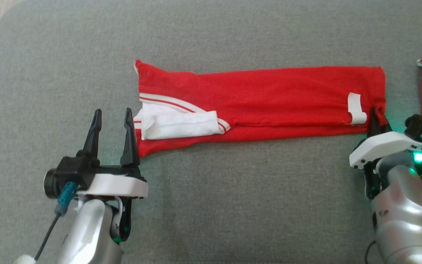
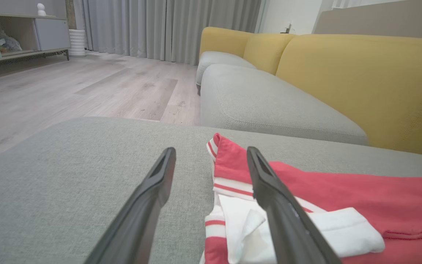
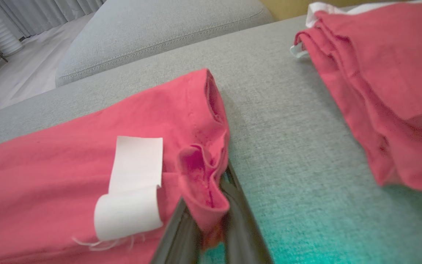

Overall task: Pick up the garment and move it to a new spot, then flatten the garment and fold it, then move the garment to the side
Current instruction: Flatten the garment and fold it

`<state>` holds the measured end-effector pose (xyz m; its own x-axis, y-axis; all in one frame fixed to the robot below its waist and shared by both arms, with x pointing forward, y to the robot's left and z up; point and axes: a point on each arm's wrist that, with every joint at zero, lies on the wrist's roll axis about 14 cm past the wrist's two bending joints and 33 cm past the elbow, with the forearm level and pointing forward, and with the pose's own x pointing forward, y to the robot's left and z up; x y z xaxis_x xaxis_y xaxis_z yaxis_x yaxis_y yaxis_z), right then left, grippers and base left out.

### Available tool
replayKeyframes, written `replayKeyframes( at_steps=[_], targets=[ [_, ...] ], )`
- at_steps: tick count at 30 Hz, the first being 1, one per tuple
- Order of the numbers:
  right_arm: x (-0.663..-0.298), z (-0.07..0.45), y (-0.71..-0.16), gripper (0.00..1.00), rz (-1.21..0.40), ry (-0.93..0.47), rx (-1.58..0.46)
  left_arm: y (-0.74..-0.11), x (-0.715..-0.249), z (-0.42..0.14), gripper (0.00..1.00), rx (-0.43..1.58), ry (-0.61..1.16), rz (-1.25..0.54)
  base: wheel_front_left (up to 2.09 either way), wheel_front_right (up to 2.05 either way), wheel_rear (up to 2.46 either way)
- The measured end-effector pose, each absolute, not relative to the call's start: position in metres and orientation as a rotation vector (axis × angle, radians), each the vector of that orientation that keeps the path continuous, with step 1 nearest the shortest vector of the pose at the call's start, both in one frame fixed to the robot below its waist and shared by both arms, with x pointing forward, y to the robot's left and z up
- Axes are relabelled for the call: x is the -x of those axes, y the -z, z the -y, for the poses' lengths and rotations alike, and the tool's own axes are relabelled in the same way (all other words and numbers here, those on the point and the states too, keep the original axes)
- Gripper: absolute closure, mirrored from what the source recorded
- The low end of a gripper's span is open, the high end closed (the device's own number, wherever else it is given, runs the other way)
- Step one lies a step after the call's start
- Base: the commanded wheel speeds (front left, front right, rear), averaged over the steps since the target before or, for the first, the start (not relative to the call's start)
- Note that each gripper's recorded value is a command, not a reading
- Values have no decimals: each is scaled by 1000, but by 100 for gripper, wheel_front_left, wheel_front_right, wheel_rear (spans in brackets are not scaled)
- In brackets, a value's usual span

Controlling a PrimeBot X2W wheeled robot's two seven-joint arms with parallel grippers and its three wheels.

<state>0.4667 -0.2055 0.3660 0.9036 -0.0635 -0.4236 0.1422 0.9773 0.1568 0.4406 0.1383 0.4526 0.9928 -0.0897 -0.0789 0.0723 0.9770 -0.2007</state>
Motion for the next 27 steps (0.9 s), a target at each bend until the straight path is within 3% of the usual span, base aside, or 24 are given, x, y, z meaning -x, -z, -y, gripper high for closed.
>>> replayKeyframes(
  at_steps=[17, 22, 27],
  targets=[
    [-455, 285, -456, 100, -211, 283, -7, -481, -421, -135, 0, 207, 100, -25, 0, 0, 0],
    [-470, 254, -470, 100, -186, 193, -25, -487, -415, -141, 0, 221, 83, -7, 0, 0, 0],
    [-489, 169, -485, 100, -165, -40, -140, -497, -405, -156, 0, 219, 39, 19, 0, 0, 0]
  ],
)
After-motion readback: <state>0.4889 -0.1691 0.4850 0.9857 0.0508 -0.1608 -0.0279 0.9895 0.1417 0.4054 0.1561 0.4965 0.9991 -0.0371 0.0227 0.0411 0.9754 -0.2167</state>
